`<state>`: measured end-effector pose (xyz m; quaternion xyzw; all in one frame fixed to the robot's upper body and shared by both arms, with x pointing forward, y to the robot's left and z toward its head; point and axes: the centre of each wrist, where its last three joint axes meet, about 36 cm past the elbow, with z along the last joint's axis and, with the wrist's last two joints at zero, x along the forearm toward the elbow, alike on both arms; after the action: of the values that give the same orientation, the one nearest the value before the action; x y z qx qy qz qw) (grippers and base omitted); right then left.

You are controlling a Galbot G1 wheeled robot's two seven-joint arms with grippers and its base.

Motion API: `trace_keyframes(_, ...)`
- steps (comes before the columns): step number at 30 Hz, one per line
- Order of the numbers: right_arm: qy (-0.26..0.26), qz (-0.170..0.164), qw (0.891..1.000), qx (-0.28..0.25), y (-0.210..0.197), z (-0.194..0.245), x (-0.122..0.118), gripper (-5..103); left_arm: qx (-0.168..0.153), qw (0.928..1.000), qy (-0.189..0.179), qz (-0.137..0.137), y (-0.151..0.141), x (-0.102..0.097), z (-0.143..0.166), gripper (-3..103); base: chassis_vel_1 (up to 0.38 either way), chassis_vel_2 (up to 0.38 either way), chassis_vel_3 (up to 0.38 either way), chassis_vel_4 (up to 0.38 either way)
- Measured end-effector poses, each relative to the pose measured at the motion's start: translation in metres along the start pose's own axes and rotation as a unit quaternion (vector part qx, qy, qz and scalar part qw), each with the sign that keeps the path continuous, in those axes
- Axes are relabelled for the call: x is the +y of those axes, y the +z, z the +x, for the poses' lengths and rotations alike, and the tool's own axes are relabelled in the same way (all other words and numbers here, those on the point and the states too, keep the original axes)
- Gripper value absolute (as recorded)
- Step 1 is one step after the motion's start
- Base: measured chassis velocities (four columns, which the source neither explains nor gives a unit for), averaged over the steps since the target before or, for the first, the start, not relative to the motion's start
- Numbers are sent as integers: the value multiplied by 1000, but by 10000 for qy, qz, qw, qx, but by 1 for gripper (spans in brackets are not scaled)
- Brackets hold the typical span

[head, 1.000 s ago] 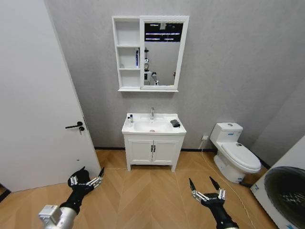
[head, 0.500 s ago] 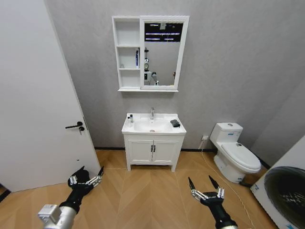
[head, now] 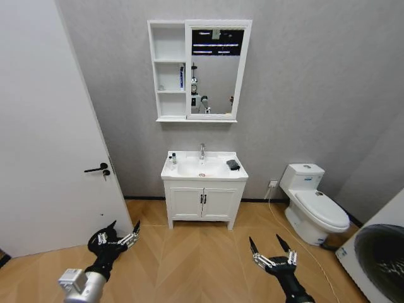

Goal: Move facial cleanser and shampoo from washbasin to cabinet, then wipe washbasin with towel.

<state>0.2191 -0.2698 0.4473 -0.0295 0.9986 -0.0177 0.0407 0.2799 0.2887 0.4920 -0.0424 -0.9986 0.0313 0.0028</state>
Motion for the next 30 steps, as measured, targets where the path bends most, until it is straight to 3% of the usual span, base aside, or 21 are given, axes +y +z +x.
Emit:
trace_keyframes(15,-41,-4,10000,20,1,0,5,100,90,10000,-6,31,14,1,-10,98,-247,258,252,-267)
trace_keyframes(30,166,55,9998,65,9,6,-5,100,321,9993,186,29,37,-11,-23,98,-303,290,308,-313)
